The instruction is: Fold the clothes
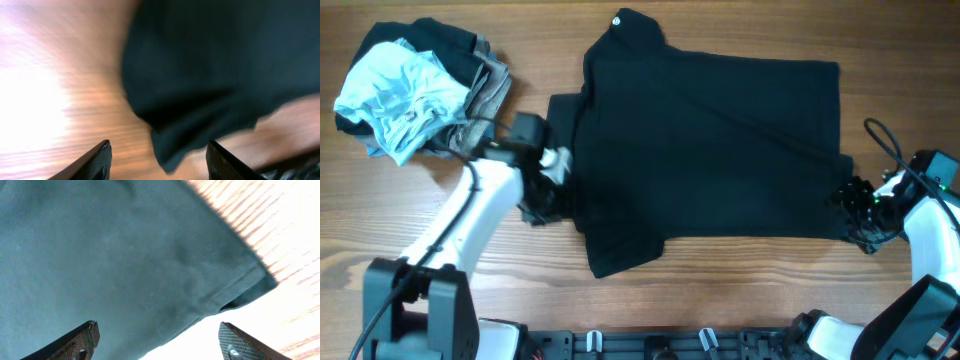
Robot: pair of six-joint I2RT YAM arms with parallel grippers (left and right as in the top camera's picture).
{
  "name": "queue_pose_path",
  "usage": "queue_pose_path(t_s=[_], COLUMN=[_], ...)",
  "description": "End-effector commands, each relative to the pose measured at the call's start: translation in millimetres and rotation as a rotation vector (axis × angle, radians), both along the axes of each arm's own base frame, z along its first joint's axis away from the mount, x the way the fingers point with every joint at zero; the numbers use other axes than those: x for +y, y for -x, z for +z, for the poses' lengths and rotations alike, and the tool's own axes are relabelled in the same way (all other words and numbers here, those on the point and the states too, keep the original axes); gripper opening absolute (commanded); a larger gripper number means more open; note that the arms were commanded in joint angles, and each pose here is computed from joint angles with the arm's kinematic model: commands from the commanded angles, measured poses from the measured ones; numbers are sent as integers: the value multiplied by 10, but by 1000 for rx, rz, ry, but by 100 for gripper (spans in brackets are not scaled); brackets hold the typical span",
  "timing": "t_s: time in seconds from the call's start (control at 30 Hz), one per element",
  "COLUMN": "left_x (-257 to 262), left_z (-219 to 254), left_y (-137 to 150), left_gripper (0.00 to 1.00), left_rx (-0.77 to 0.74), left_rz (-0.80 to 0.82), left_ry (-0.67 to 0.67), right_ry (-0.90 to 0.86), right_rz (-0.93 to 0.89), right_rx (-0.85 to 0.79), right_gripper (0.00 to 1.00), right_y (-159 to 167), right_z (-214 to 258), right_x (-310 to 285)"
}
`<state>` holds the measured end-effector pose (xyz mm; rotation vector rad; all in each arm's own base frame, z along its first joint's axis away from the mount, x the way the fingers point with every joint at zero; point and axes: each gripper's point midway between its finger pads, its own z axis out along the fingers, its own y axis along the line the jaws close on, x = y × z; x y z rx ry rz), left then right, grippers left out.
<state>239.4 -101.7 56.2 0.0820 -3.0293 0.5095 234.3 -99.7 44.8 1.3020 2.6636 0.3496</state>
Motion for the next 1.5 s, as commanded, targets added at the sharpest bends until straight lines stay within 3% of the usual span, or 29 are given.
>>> queue_pose_path(t_s=[0.0,0.17,0.33,0.4,0.5,0.57,0.6,0.67,0.77,0.87,1.03,1.1,1.2,1.23,1.47], left_x=[-393,-554,-518,-553,-592,-564,-556,-559,-495,-490,-507,-507,-512,-517,-415], left_z=[-151,-382,-510,-530,-569,-630,-656,-654,-451,-177,-153,-154,-138,-124,169], left_y=[528,954,1026,936,838,889,902,946,927,681,637,636,625,614,561], left_gripper=[64,72,67,53,50,41,34,4,4,4,4,4,4,4,4], left_rx=[97,189,212,219,224,268,280,307,341,275,259,258,251,241,130], left_rz=[-172,-191,-156,-24,84,118,122,122,129,122,115,115,112,111,142], left_ry=[39,-12,-28,-36,-35,-62,-69,-67,-72,-27,-18,-18,-15,-10,15], right_ry=[-26,-37,-33,-30,-30,-36,-36,-37,-43,80,58,54,12,-9,17], right_rz=[-86,-62,-62,-62,-62,-62,-62,-62,-64,-193,-191,-191,-184,-136,-98], right_rx=[50,71,64,61,60,55,56,57,95,190,204,212,246,227,188], right_gripper=[81,83,84,84,85,85,86,86,84,82,72,61,10,4,4], right_y=[106,127,111,102,100,92,93,96,185,395,387,355,393,365,380], right_z=[-148,-214,-213,-212,-212,-209,-209,-209,-244,-417,-569,-678,-783,-742,-74], right_x=[-102,-86,-98,-104,-106,-97,-96,-94,-64,-264,-249,-271,-204,-159,-147])
